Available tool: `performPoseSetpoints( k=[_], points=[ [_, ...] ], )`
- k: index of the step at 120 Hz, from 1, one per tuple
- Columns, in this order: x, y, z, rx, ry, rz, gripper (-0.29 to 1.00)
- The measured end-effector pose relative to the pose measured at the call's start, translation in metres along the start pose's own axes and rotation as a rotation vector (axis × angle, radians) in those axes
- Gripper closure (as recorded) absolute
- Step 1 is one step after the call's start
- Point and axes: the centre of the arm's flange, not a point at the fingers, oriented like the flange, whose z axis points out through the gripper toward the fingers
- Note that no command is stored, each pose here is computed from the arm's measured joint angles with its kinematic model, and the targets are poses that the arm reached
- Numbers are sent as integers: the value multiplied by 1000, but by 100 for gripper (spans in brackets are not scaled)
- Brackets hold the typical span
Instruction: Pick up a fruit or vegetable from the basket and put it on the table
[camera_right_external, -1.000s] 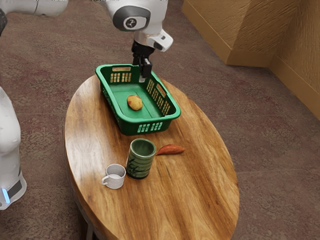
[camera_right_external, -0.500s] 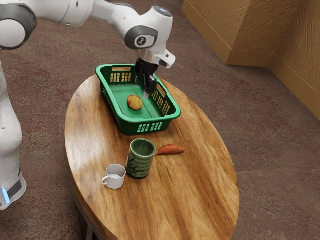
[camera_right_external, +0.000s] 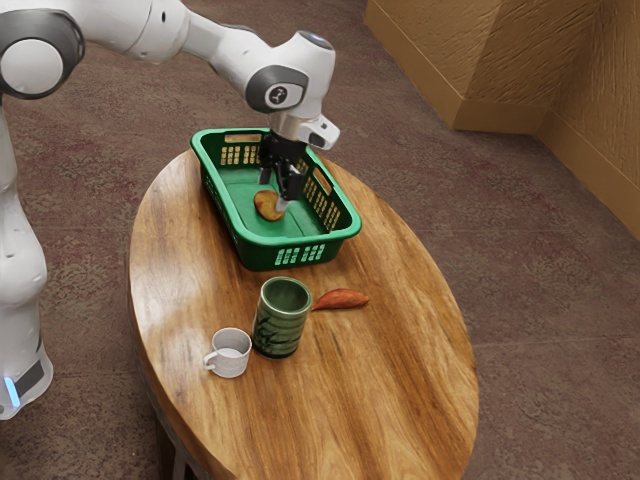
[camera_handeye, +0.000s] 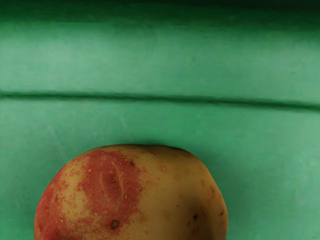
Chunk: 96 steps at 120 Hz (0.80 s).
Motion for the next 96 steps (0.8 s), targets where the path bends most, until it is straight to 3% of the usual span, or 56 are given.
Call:
performPoseSetpoints(
  k=[71,83,96],
  points=[
    [9,-7,37,-30,-57,-14,0],
    [9,-7,38,-32,-58,-16,13],
    [7,-6,30,-27,-42,-17,19]
  ],
)
